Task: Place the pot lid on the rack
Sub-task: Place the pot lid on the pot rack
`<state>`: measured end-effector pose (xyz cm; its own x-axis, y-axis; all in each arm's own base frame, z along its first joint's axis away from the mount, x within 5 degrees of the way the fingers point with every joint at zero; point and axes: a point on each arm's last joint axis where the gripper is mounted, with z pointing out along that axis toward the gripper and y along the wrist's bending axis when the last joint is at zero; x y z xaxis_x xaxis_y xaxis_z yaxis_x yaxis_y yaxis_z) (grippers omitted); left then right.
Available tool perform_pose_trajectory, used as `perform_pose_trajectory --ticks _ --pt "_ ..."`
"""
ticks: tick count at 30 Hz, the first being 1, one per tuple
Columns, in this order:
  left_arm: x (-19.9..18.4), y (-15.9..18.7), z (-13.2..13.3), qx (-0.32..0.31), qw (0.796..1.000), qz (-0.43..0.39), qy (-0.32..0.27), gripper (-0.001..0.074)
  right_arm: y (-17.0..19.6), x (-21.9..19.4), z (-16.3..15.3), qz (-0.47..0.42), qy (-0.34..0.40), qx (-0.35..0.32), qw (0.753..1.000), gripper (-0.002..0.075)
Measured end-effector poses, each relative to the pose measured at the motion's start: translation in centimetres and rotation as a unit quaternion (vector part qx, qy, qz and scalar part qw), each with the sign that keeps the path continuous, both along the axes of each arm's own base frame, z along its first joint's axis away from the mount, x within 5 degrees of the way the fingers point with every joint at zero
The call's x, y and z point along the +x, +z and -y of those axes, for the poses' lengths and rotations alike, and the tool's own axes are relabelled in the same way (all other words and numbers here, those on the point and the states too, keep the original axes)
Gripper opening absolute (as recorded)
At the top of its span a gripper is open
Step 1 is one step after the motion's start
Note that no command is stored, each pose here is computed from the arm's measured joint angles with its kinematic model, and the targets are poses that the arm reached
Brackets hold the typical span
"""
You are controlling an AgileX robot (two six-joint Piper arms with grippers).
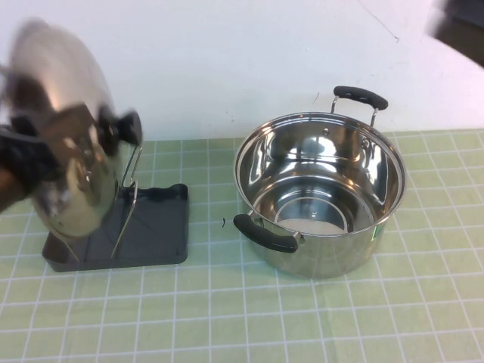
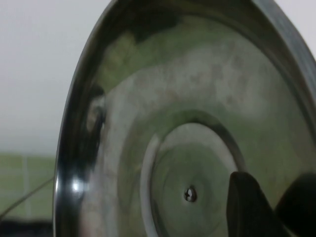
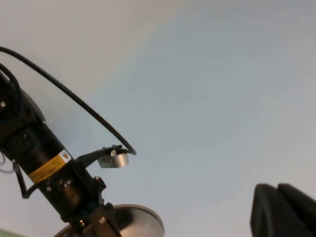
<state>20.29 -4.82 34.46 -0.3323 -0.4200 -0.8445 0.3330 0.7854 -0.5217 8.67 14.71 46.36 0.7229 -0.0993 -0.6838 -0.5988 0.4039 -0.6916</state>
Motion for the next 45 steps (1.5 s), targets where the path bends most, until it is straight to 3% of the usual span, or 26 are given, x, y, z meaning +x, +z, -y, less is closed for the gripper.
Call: perform_pose_trajectory --ticks 5,10,27,29,34,37,41,45 --pt "3.0 -2.9 0.1 0.037 0.998 -0.042 -0.001 0.0169 -2.0 -1.3 2.4 -0.023 -0.034 -0.007 0.999 0.0002" --pt "4.8 -3.7 0.1 0.063 0.997 -0.044 -0.005 0.0169 -4.3 -1.7 3.7 -0.057 -0.058 -0.003 0.997 0.0000" --pt "8.8 -7.8 0.2 0.124 0.988 -0.094 -0.016 0.0171 -5.4 -1.4 3.8 -0.079 -0.072 -0.003 0.994 -0.0001" --pt "8.8 -7.7 0.2 0.130 0.987 -0.090 -0.018 0.0209 -5.4 -1.4 3.8 -0.085 -0.070 0.000 0.994 -0.0001" --pt "9.1 -7.1 0.1 0.125 0.989 -0.084 -0.009 0.0435 -5.4 -1.4 3.8 -0.093 -0.068 0.004 0.993 -0.0001" --pt "9.3 -6.1 -0.2 0.125 0.989 -0.075 0.009 0.0520 -5.4 -1.3 3.9 -0.087 -0.075 0.003 0.993 -0.0001" --pt "9.1 -3.8 -0.5 0.149 0.988 -0.037 0.024 0.0552 -5.2 -0.7 4.4 -0.060 -0.125 0.003 0.990 -0.0001" --pt "8.4 -0.2 -0.9 0.188 0.981 0.023 0.044 0.0550 -4.1 0.7 6.1 -0.032 -0.248 0.026 0.968 -0.0001"
